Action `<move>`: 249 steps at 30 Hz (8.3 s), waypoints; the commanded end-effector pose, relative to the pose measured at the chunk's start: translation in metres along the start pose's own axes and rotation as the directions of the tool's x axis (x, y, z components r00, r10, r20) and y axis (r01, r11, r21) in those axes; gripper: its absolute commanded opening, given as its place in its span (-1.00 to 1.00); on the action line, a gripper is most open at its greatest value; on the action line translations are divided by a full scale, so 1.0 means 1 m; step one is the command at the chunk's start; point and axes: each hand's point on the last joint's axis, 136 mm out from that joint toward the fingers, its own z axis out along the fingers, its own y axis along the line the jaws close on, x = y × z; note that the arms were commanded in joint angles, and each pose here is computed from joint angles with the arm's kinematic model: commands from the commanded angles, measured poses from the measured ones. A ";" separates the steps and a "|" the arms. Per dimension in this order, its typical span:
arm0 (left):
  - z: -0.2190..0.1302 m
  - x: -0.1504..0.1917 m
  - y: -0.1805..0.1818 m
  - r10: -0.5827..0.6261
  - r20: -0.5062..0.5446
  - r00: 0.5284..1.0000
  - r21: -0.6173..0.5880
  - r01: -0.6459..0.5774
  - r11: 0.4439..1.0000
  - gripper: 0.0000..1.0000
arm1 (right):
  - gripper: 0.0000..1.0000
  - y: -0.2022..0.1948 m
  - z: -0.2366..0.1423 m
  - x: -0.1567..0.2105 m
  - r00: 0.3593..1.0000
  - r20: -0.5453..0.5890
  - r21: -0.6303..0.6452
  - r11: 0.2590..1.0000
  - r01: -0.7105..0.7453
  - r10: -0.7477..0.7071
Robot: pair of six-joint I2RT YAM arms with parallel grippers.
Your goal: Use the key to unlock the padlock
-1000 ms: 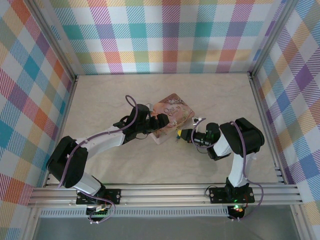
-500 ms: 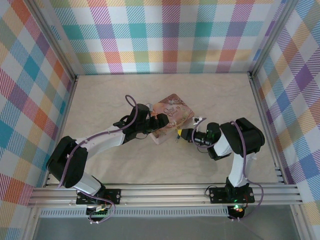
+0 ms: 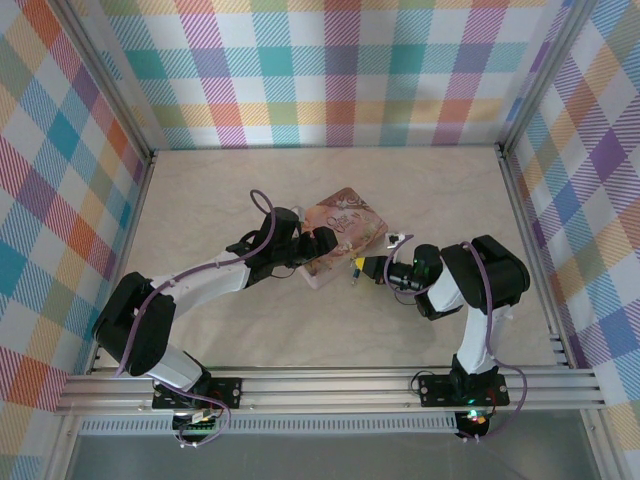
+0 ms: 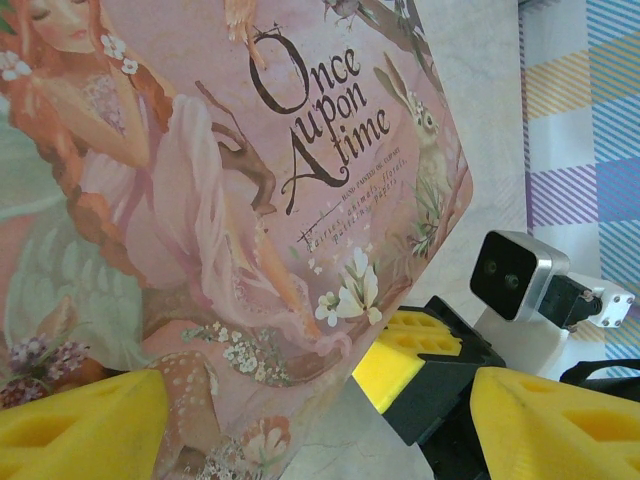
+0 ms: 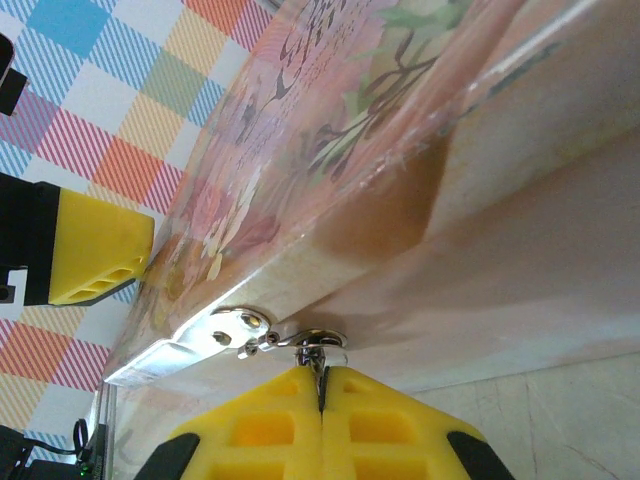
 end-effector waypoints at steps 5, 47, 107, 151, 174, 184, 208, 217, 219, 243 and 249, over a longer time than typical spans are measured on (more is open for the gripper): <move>0.002 0.040 0.074 -0.055 -0.112 0.992 -0.257 0.024 0.966 0.60 | -1.00 0.002 -0.001 -0.021 0.995 0.092 0.022 0.999 0.035 -0.037; 0.005 0.073 0.045 -0.018 -0.178 0.984 -0.225 -0.022 0.974 0.62 | -1.00 -0.016 -0.008 -0.070 0.941 0.329 0.135 0.983 -0.123 0.073; -0.033 -0.026 0.039 -0.003 0.023 1.000 -0.089 0.005 0.996 0.99 | -1.00 0.049 -0.085 0.043 0.978 -0.190 0.349 0.937 -0.015 0.086; -0.102 -0.037 0.032 0.141 0.195 0.970 -0.114 -0.121 0.986 1.00 | -0.98 0.008 -0.037 0.103 0.894 -0.389 0.387 0.920 -0.061 0.223; -0.108 -0.036 0.038 0.142 0.207 0.968 -0.137 -0.115 0.984 1.00 | -0.63 0.003 -0.039 0.104 0.892 -0.399 0.415 0.909 -0.030 0.212; -0.114 -0.037 0.039 0.147 0.224 0.963 -0.149 -0.115 0.982 1.00 | -0.48 0.008 -0.046 0.091 0.912 -0.376 0.432 0.902 0.015 0.165; -0.184 -0.059 0.041 0.246 0.435 0.866 -0.246 -0.148 0.958 1.00 | 0.74 0.049 -0.118 -0.065 0.963 -0.010 0.607 0.764 0.220 -0.270; -0.206 -0.061 0.044 0.263 0.484 0.835 -0.272 -0.142 0.952 1.00 | 0.99 0.024 -0.153 -0.111 0.934 0.107 0.740 0.655 0.153 -0.340; -0.209 -0.061 0.043 0.266 0.491 0.830 -0.273 -0.143 0.951 1.00 | 0.99 0.016 -0.162 -0.119 0.926 0.131 0.765 0.630 0.134 -0.355; -0.211 -0.067 0.042 0.282 0.498 0.820 -0.300 -0.142 0.943 1.00 | 0.99 -0.069 -0.160 -0.131 0.810 0.068 0.844 0.466 0.264 -0.582; -0.210 -0.067 0.043 0.281 0.494 0.823 -0.302 -0.142 0.943 1.00 | 0.99 -0.074 -0.170 -0.134 0.770 0.107 0.858 0.449 0.248 -0.630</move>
